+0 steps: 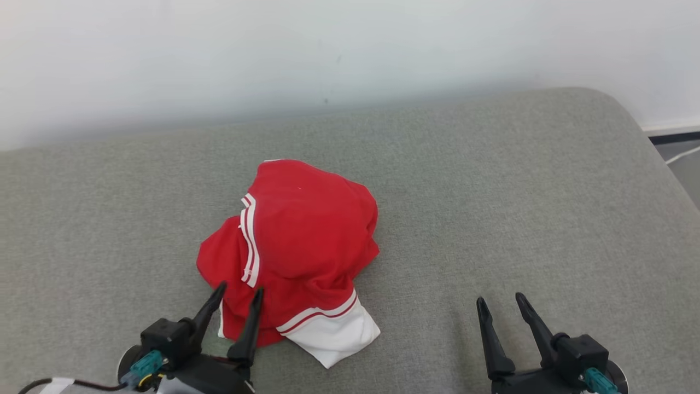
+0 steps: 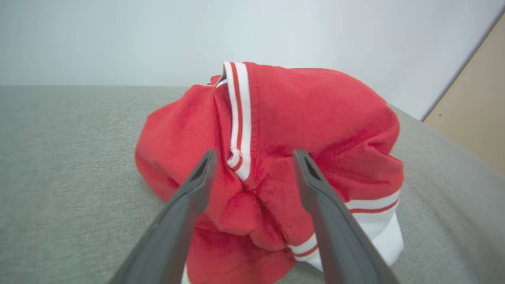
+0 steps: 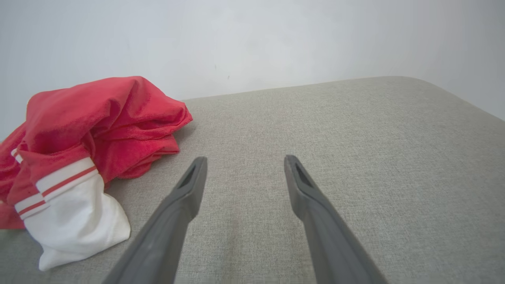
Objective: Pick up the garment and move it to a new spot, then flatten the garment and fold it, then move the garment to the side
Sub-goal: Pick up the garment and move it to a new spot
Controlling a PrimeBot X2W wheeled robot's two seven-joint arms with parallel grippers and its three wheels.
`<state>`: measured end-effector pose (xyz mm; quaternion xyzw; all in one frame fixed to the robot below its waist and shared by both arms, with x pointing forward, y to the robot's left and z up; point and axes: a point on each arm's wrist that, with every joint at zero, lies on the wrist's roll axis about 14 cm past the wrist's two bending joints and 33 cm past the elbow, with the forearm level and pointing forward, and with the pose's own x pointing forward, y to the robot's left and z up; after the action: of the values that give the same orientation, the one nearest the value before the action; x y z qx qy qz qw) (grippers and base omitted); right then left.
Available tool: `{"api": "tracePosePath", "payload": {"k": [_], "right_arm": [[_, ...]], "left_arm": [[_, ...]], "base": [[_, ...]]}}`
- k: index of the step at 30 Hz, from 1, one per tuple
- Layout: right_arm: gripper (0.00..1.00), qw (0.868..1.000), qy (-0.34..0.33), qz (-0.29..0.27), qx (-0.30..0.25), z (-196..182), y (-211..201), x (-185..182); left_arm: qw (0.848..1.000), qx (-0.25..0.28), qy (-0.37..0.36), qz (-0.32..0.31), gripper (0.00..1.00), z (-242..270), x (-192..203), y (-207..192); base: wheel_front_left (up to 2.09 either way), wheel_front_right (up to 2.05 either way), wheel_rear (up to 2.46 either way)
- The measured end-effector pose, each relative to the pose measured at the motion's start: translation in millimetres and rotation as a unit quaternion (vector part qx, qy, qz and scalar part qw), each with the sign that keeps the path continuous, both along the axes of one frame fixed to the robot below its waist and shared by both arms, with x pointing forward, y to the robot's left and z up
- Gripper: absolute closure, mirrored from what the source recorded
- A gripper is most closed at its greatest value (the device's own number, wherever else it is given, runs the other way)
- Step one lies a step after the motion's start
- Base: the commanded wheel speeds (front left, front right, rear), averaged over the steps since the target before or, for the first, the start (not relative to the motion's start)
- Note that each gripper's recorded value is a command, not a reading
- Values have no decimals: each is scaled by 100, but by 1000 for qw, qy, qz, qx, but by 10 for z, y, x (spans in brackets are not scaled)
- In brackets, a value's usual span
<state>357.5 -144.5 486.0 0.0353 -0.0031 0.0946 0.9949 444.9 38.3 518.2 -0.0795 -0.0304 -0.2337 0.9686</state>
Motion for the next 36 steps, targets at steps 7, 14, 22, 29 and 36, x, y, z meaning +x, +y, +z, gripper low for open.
{"api": "tracePosePath", "payload": {"k": [7,14,22,29,36], "right_arm": [[0,1000,-6,11,6,40,83,-35],[0,1000,-15,16,11,98,124,-44],[0,1000,-6,13,11,41,104,-32],[0,1000,11,1,6,-73,16,8],[0,1000,19,-9,4,-119,-53,38]], "left_arm": [[999,2,-16,51,0,104,-52,338],[998,-1,-11,66,0,88,-123,412],[997,18,32,73,0,-185,20,427],[993,7,63,96,0,-320,304,481],[993,-4,73,89,0,-370,405,414]], "base": [[0,0,0],[0,0,0],[0,0,0],[0,0,0],[0,0,0]]}}
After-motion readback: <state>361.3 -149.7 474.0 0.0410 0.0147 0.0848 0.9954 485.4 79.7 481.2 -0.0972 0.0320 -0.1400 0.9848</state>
